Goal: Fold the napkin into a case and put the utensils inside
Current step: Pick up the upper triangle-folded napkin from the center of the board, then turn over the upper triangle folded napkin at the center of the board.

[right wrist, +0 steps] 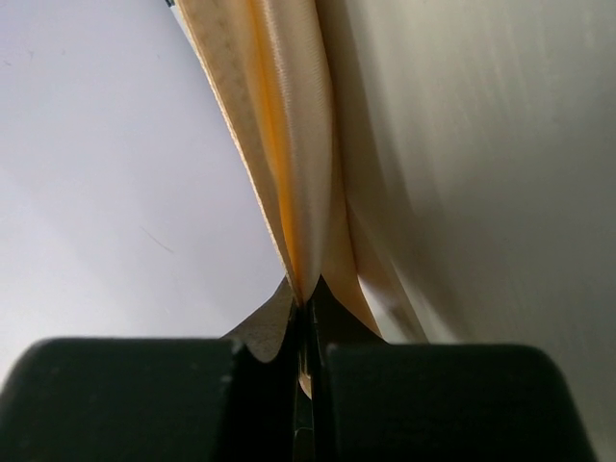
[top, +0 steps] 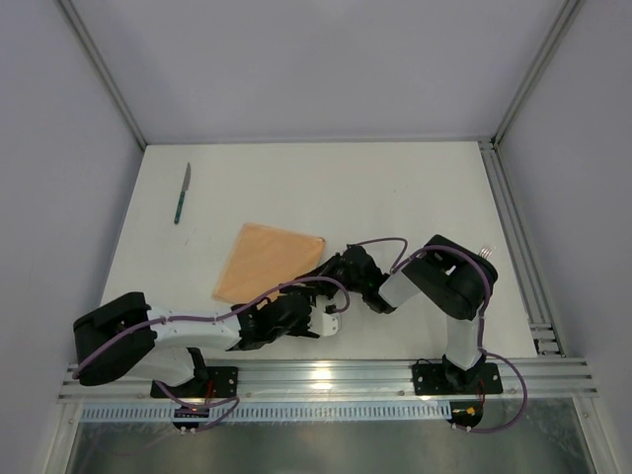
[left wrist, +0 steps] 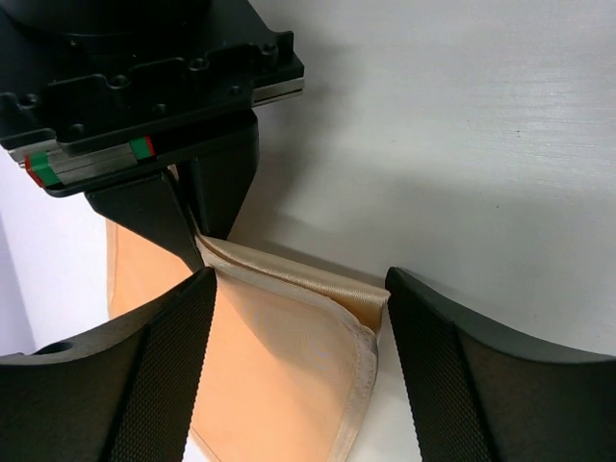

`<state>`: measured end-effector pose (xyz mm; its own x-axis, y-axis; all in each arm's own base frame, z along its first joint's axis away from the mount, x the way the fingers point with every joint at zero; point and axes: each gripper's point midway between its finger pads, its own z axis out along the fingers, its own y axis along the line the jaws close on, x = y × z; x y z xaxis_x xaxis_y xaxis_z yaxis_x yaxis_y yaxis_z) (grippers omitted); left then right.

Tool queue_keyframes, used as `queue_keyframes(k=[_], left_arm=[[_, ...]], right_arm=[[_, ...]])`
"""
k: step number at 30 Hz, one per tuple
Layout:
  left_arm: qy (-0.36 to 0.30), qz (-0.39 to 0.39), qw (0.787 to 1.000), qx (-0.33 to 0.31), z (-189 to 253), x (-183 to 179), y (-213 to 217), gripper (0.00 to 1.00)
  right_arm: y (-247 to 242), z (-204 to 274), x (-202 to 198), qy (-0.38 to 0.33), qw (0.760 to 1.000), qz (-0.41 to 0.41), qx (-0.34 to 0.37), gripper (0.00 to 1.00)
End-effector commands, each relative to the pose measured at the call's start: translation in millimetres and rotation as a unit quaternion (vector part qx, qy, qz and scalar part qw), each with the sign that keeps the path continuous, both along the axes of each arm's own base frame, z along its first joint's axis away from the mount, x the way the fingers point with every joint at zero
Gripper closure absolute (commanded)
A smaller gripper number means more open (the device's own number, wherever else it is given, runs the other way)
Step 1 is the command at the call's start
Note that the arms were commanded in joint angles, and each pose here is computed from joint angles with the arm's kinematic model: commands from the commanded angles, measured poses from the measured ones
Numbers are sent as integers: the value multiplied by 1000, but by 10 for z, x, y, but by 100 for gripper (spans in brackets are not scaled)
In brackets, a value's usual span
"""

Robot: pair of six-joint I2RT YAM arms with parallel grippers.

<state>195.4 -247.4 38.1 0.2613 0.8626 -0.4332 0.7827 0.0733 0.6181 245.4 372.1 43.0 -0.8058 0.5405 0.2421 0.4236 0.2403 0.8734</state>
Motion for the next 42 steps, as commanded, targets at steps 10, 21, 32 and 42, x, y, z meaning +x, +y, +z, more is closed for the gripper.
queue_keyframes(k=[10,21,32,42], left_arm=[[-87,20,996,-28,309,153,-36,62],[-5,6,1000,-20,241,-46,-36,100],[95,-2,995,-10,240,-209,7,100],[95,4,995,-13,305,-179,-7,100]], right_arm=[[-62,-55,-47,29,999,-20,-1,96],[-75,-132,-40,30,999,-24,-8,96],[-344,-374,282,20,996,-49,-74,71],[-568,-488,603,8,990,-64,-129,71]])
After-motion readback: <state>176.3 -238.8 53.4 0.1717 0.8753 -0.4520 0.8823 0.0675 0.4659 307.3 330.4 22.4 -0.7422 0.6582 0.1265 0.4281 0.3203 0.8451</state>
